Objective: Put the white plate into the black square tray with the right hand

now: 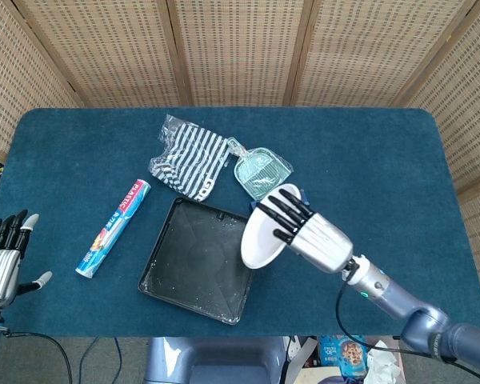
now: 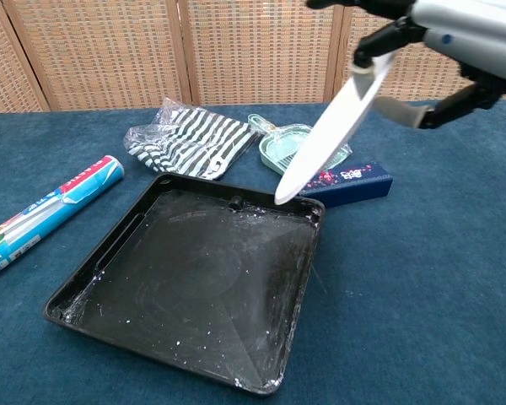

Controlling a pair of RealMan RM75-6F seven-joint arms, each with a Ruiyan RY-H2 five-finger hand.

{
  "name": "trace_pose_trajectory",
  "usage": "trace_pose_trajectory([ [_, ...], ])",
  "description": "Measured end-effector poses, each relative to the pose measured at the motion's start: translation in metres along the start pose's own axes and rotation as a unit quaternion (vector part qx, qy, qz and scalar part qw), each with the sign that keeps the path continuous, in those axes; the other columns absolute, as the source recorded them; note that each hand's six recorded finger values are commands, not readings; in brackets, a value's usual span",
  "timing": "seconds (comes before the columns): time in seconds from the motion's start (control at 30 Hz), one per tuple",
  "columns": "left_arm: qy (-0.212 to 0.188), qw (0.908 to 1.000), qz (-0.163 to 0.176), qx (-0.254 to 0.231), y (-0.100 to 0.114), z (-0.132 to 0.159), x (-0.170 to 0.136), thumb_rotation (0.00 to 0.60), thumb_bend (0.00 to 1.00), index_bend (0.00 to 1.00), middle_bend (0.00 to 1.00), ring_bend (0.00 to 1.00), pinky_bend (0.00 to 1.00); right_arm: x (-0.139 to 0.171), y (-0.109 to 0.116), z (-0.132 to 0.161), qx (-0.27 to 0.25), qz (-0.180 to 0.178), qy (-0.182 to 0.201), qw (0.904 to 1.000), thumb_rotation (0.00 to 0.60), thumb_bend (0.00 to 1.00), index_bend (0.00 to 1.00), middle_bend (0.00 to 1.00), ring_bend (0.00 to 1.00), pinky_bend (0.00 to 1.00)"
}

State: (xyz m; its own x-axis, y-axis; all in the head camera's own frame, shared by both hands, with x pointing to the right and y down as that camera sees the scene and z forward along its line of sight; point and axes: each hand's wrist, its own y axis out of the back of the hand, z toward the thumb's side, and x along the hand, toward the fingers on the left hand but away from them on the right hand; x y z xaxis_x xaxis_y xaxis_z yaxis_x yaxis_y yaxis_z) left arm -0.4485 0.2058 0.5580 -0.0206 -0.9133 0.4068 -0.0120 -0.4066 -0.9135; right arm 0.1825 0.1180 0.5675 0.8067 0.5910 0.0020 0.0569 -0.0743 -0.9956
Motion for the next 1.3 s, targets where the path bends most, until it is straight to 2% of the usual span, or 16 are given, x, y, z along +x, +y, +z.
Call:
trace_pose_trajectory([
  [0.17, 0.011, 0.9999, -0.004, 0.005, -0.004, -0.003, 0.007, 0.600, 0.00, 0.00, 0.00, 0.00, 0.00, -0.046, -0.011, 0.032, -0.027, 0.002, 0.059, 0.9979, 0.600, 0.57, 0.68, 0.04, 0.00, 0.02],
  [0.27, 0.021, 0.9997, -0.008, 0.008, -0.007, -0.006, 0.012, 0.600, 0.00, 0.00, 0.00, 0.00, 0.00, -0.065, -0.021, 0.050, -0.039, 0.002, 0.082, 0.9958, 0.600, 0.57, 0.68, 0.04, 0.00, 0.02],
  [0.47, 0.032, 0.9993, -0.017, 0.012, -0.012, -0.009, 0.019, 0.600, 0.00, 0.00, 0.00, 0.00, 0.00, -0.092, -0.042, 0.078, -0.057, 0.017, 0.111, 0.9920, 0.600, 0.57, 0.68, 0.04, 0.00, 0.02],
  [0.7, 0.038, 0.9988, -0.022, 0.021, -0.016, -0.011, 0.023, 0.600, 0.00, 0.00, 0.00, 0.00, 0.00, -0.113, -0.064, 0.097, -0.073, 0.028, 0.118, 0.9898, 0.600, 0.55, 0.68, 0.04, 0.00, 0.02],
  [0.73, 0.039, 0.9987, -0.023, 0.022, -0.017, -0.011, 0.023, 0.600, 0.00, 0.00, 0.00, 0.00, 0.00, -0.116, -0.066, 0.099, -0.075, 0.028, 0.119, 0.9897, 0.600, 0.51, 0.66, 0.05, 0.00, 0.01],
  [0.8, 0.041, 0.9985, -0.025, 0.024, -0.019, -0.011, 0.024, 0.600, 0.00, 0.00, 0.00, 0.00, 0.00, -0.122, -0.071, 0.103, -0.073, 0.028, 0.119, 0.9897, 0.600, 0.30, 0.46, 0.03, 0.00, 0.00],
  [0.83, 0.042, 0.9985, -0.025, 0.024, -0.019, -0.011, 0.025, 0.600, 0.00, 0.00, 0.00, 0.00, 0.00, -0.124, -0.073, 0.103, -0.071, 0.029, 0.120, 0.9898, 0.600, 0.14, 0.26, 0.02, 0.00, 0.00],
  [0.87, 0.042, 0.9985, -0.025, 0.023, -0.019, -0.011, 0.025, 0.600, 0.00, 0.00, 0.00, 0.00, 0.00, -0.126, -0.077, 0.103, -0.066, 0.032, 0.120, 0.9900, 0.600, 0.04, 0.10, 0.00, 0.00, 0.00],
  [0.9, 0.043, 0.9985, -0.025, 0.023, -0.019, -0.011, 0.025, 0.600, 0.00, 0.00, 0.00, 0.00, 0.00, -0.126, -0.079, 0.103, -0.061, 0.037, 0.121, 0.9901, 0.600, 0.01, 0.03, 0.00, 0.00, 0.00],
  [0.93, 0.043, 0.9985, -0.026, 0.023, -0.019, -0.011, 0.025, 0.600, 0.00, 0.00, 0.00, 0.00, 0.00, -0.126, -0.082, 0.102, -0.055, 0.044, 0.120, 0.9903, 0.600, 0.00, 0.00, 0.00, 0.00, 0.00],
  [1.1, 0.044, 0.9984, -0.026, 0.023, -0.019, -0.012, 0.025, 0.600, 0.00, 0.00, 0.00, 0.00, 0.00, -0.120, -0.095, 0.094, -0.021, 0.098, 0.118, 0.9880, 0.600, 0.00, 0.00, 0.00, 0.00, 0.00],
  [1.3, 0.041, 0.9986, -0.024, 0.022, -0.018, -0.010, 0.024, 0.600, 0.00, 0.00, 0.00, 0.00, 0.00, -0.106, -0.079, 0.075, 0.015, 0.107, 0.109, 0.9882, 0.600, 0.00, 0.00, 0.00, 0.00, 0.00],
])
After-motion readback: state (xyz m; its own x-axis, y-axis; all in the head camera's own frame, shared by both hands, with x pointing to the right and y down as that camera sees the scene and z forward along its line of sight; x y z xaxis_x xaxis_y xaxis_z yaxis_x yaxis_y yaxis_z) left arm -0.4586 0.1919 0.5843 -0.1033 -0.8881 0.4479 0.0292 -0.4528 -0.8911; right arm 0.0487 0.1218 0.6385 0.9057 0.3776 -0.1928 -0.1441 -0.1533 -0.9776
